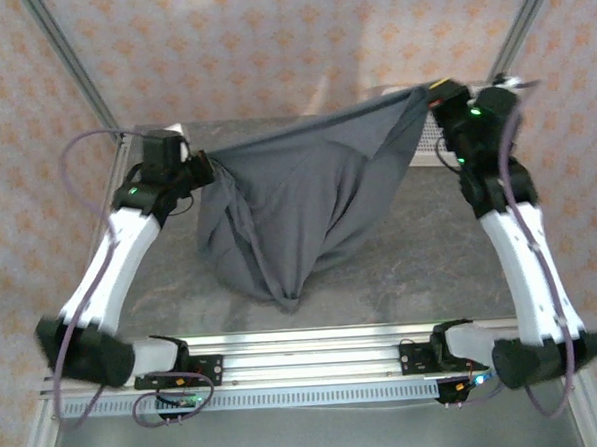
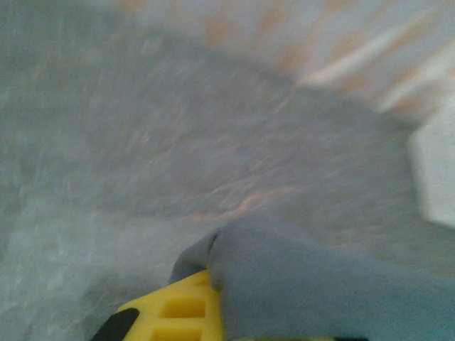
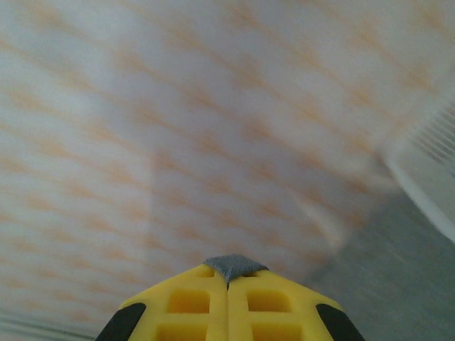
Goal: Fold the inside-out t-shirt
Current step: Flatten out the T-shirt at the center of the table.
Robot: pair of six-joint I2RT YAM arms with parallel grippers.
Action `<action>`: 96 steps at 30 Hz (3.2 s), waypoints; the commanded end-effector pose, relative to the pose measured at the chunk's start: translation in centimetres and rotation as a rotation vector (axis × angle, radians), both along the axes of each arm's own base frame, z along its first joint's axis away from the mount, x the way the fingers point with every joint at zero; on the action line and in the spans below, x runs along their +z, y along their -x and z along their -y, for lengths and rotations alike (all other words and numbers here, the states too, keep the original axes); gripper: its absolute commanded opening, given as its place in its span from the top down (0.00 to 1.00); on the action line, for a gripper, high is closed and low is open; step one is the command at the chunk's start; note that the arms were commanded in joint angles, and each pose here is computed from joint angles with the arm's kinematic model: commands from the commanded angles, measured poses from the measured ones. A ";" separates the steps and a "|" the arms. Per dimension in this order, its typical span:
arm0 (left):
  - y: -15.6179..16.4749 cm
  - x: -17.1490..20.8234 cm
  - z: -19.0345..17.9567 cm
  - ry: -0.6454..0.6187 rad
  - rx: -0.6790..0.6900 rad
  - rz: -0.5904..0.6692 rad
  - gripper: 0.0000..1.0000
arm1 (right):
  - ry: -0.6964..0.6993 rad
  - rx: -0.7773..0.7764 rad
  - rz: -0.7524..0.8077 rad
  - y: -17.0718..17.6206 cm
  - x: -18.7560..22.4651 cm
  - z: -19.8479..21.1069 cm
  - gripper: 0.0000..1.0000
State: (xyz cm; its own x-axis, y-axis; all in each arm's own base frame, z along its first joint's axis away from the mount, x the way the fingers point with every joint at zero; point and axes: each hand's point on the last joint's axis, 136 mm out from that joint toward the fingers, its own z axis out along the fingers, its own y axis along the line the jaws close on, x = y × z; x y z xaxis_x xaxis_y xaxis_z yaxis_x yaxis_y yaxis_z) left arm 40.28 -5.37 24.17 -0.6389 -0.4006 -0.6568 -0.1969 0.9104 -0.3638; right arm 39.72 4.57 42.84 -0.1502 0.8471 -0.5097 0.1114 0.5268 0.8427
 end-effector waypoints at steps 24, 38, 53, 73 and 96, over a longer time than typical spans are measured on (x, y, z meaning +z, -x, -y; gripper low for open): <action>3.2 -10.8 9.9 -0.219 -0.133 -0.249 0.60 | 0.175 0.201 -0.274 0.2 -10.8 -4.9 1.00; -1.3 -18.1 9.7 -0.292 -0.125 -0.366 0.67 | 0.231 0.195 -0.286 2.3 -11.6 -4.0 1.00; 1.4 -18.0 6.8 -0.201 -0.100 -0.384 0.96 | 0.226 0.168 -0.279 2.2 -11.0 -3.6 1.00; 7.6 -15.6 5.3 -0.031 -0.028 -0.275 0.71 | 0.213 0.181 -0.293 2.2 -11.7 -3.9 1.00; 5.2 -18.4 7.4 -0.011 0.035 -0.356 0.66 | 0.235 0.172 -0.286 2.5 -11.3 -3.6 1.00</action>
